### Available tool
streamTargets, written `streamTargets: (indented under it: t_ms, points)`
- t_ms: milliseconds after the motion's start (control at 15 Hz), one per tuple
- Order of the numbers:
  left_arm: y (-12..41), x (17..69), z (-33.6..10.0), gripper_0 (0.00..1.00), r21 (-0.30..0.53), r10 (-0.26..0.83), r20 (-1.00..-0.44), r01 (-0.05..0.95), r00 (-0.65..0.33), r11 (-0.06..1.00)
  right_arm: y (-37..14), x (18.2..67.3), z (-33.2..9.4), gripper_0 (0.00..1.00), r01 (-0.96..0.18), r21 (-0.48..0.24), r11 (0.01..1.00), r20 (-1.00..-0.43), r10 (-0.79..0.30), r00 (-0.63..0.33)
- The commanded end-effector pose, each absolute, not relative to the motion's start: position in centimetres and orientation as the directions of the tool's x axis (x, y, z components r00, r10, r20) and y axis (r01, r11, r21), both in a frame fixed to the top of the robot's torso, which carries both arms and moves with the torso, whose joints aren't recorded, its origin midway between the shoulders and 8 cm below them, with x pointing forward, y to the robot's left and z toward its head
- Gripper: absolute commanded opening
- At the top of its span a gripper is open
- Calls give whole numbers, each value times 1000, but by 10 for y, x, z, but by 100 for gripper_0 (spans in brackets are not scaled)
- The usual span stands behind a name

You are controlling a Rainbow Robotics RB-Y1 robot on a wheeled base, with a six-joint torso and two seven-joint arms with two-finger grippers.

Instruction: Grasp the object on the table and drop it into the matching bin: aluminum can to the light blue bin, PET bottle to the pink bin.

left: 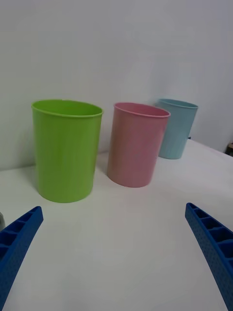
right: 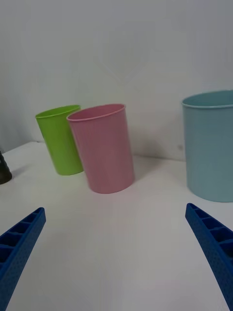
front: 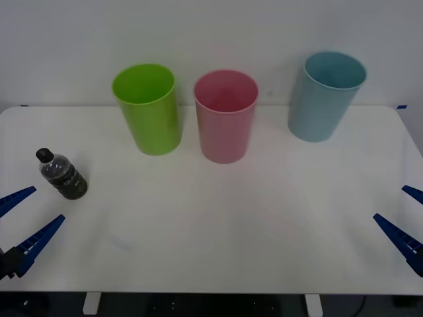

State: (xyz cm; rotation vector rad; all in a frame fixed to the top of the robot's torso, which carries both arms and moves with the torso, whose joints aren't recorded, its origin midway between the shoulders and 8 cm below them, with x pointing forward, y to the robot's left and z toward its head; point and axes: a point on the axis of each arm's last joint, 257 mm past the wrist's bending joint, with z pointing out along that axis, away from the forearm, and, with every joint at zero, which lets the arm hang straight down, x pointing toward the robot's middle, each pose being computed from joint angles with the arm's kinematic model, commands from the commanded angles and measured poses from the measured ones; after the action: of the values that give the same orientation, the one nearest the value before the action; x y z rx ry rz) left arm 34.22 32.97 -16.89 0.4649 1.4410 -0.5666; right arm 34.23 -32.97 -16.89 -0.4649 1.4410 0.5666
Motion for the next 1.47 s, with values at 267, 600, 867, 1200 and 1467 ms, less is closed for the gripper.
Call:
streamTargets:
  t_ms: [267,600,867,1200,1467]
  points:
    - [334,336,-182,100,-101,-132,-991,591,10,800,-330,342,-169,100,-618,39,785,-996,82,41]
    - [351,337,-190,100,-120,-139,-990,526,-3,842,-330,342,-169,100,-618,39,785,-996,82,41]
    - [372,343,-206,100,-121,-123,-992,431,-23,894,-330,342,-169,100,-618,39,785,-996,82,41]
    - [405,350,-233,100,-93,-74,-994,301,-76,949,-330,342,-169,100,-618,39,785,-996,82,41]
    - [431,359,-256,100,-57,-38,-996,235,-84,970,-330,342,-169,100,-618,39,785,-996,82,41]
